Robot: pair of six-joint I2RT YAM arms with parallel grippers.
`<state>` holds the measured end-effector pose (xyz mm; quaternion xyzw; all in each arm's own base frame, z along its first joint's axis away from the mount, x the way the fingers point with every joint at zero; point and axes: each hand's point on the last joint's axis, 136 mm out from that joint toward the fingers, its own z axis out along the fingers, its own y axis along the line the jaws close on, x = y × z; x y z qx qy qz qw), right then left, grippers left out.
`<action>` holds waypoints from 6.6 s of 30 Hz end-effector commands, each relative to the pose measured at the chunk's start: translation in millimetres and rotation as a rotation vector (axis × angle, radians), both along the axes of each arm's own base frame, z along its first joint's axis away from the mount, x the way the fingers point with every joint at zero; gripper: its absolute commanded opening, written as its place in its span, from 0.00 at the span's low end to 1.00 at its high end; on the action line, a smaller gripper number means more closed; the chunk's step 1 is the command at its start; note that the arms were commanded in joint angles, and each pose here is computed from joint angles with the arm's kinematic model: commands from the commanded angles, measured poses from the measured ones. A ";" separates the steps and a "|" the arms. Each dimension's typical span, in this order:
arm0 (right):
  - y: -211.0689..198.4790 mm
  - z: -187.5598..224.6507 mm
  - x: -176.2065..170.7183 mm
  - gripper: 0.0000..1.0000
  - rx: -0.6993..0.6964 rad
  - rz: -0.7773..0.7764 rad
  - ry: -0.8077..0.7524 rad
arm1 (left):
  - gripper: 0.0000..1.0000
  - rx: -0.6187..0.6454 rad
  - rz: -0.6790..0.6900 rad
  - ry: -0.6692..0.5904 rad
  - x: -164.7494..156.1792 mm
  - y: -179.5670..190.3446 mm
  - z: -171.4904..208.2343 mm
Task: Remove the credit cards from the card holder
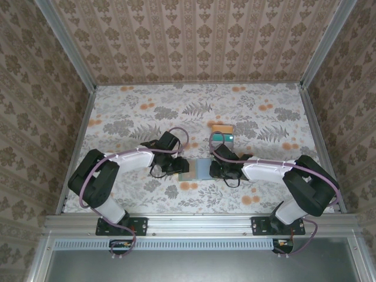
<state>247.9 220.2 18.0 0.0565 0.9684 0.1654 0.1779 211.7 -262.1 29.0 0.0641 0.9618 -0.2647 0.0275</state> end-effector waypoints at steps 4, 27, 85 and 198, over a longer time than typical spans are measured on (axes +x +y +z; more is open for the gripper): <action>5.7 -3.3 -2.8 0.24 0.006 0.001 0.022 | 0.42 -0.025 -0.052 -0.020 -3.0 -10.3 7.4; 7.3 -8.7 -4.0 0.25 0.000 0.004 0.034 | 0.41 -0.099 -0.084 -0.098 2.6 -24.3 41.1; 11.6 -8.9 -7.3 0.24 0.009 0.014 0.035 | 0.43 0.044 -0.042 -0.006 -3.3 -6.0 -5.0; 82.1 -7.8 17.4 0.18 0.190 0.038 0.192 | 0.00 0.010 0.046 0.037 7.7 23.5 -18.7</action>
